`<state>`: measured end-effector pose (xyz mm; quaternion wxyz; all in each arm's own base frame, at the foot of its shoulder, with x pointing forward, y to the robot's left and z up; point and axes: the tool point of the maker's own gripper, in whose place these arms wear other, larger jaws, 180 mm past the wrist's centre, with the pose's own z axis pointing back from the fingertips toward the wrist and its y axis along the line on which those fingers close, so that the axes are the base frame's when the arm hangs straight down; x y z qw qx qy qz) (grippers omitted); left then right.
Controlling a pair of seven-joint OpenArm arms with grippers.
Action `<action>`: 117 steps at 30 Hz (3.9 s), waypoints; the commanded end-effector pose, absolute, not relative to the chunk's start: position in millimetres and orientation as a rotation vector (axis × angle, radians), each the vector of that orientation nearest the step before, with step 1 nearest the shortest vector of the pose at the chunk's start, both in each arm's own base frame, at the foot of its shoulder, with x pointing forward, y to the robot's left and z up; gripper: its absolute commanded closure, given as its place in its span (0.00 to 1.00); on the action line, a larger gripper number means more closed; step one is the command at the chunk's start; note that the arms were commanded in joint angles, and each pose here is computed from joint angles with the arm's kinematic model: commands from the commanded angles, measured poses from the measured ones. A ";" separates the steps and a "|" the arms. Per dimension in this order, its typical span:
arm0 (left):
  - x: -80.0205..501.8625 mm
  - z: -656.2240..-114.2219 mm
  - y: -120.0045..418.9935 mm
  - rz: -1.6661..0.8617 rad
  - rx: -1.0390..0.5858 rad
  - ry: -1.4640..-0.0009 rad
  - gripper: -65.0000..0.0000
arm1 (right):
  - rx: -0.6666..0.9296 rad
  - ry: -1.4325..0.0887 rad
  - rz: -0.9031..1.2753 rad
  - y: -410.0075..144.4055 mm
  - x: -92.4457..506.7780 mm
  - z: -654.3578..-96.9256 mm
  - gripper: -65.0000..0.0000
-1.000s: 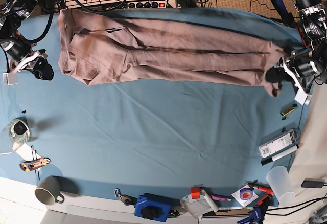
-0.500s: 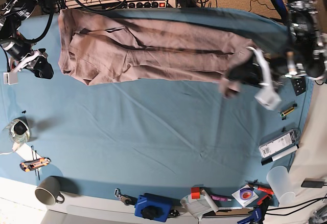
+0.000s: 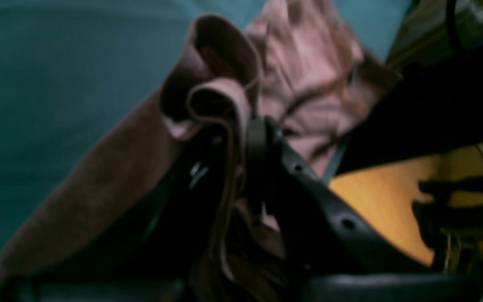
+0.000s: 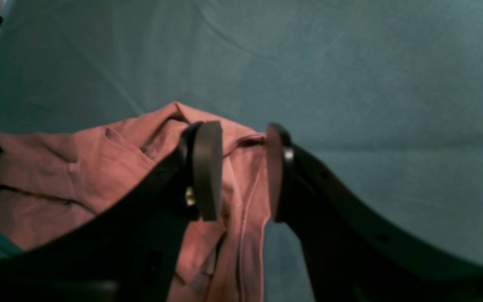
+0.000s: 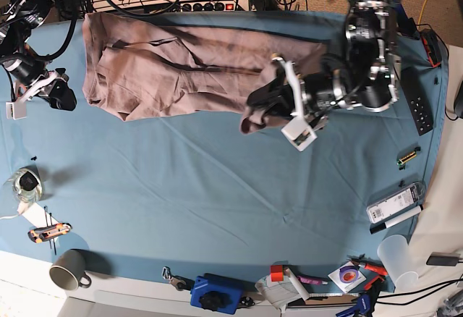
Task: Fold the T-shirt properly
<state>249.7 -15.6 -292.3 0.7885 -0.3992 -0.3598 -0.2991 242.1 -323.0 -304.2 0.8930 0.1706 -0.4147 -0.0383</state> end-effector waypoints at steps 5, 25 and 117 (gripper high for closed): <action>250.5 -290.6 -40.9 -0.630 -0.928 -0.779 1.00 | 0.338 -0.912 -0.059 -328.3 248.8 -287.7 0.72; 248.7 -301.9 -68.8 -0.586 -0.892 -0.719 0.48 | 0.338 -0.912 -0.059 -328.4 248.8 -287.7 0.72; 246.4 -316.7 91.9 -0.294 -0.744 -0.736 0.48 | 0.624 -0.468 -0.158 -268.9 188.5 -417.4 1.00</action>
